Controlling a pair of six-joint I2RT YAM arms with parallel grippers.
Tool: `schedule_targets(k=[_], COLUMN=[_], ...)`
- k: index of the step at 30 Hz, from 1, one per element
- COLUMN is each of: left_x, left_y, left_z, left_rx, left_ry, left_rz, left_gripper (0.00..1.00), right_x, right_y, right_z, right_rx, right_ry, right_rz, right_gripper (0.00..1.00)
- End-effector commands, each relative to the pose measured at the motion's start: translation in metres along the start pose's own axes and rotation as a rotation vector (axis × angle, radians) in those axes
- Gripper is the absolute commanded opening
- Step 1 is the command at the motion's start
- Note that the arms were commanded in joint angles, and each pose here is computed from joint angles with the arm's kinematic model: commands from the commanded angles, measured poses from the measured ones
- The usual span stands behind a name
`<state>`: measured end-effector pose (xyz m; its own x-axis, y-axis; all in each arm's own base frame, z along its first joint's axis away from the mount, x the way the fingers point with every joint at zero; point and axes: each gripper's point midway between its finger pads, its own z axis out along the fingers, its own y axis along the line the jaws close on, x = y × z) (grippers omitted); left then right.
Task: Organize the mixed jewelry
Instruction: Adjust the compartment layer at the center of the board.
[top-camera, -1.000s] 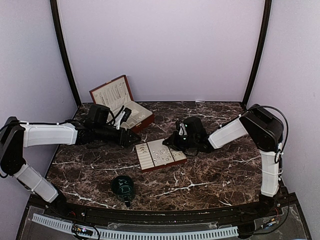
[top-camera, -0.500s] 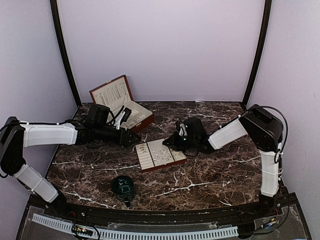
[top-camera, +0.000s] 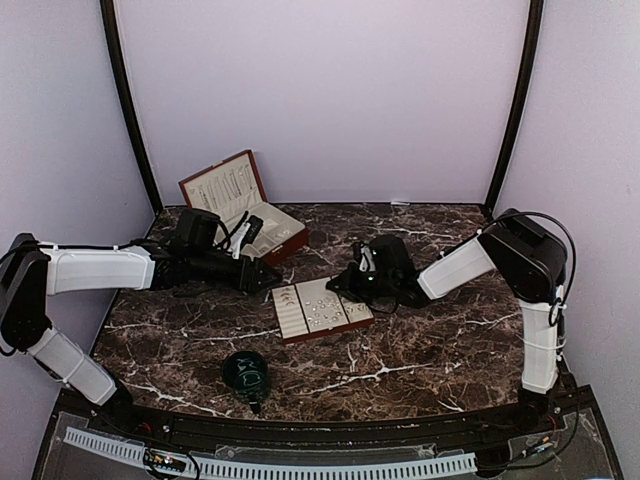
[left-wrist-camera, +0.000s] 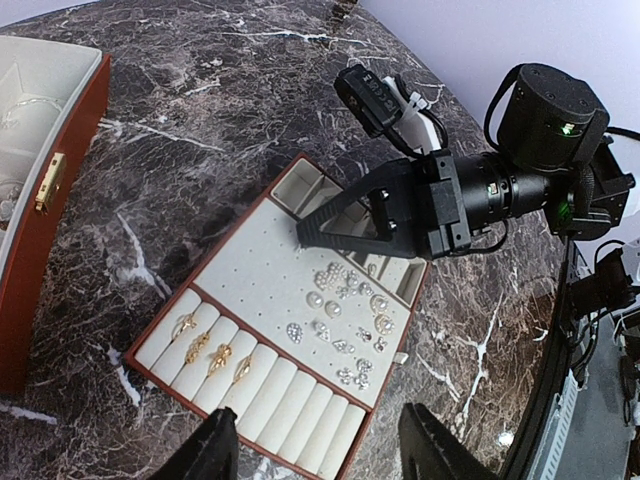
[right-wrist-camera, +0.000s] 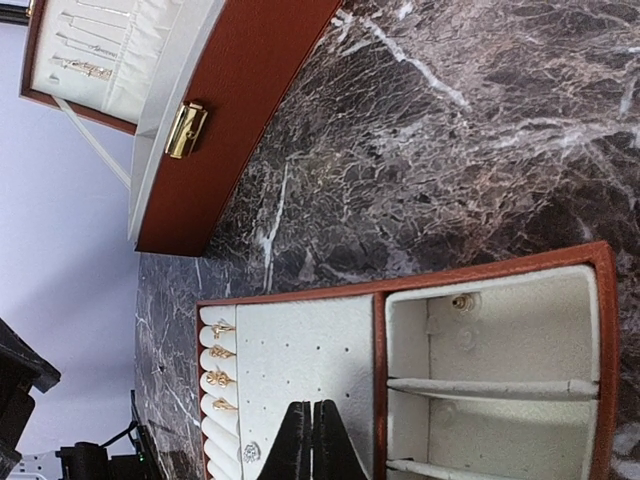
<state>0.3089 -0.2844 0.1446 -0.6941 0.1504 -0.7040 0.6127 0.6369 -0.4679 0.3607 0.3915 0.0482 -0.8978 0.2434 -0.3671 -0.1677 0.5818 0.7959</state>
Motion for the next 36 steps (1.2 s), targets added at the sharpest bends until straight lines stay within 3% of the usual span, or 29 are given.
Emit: schedule_targets(k=[1,36], left_x=[-0.012,-0.016], left_y=[-0.005,-0.008], left_z=[-0.006,-0.01], left_rx=[0.013,0.017], left_ry=[-0.026,-0.042], left_rz=[0.012,0.019], left_gripper=[0.57,0.57], right_x=[-0.011,-0.01], right_y=[-0.002,-0.012], right_z=[-0.01,-0.03], right_rx=[0.022,0.134], right_ry=[-0.036,-0.011], right_rz=[-0.02,-0.118], right_gripper=[0.02,0.07])
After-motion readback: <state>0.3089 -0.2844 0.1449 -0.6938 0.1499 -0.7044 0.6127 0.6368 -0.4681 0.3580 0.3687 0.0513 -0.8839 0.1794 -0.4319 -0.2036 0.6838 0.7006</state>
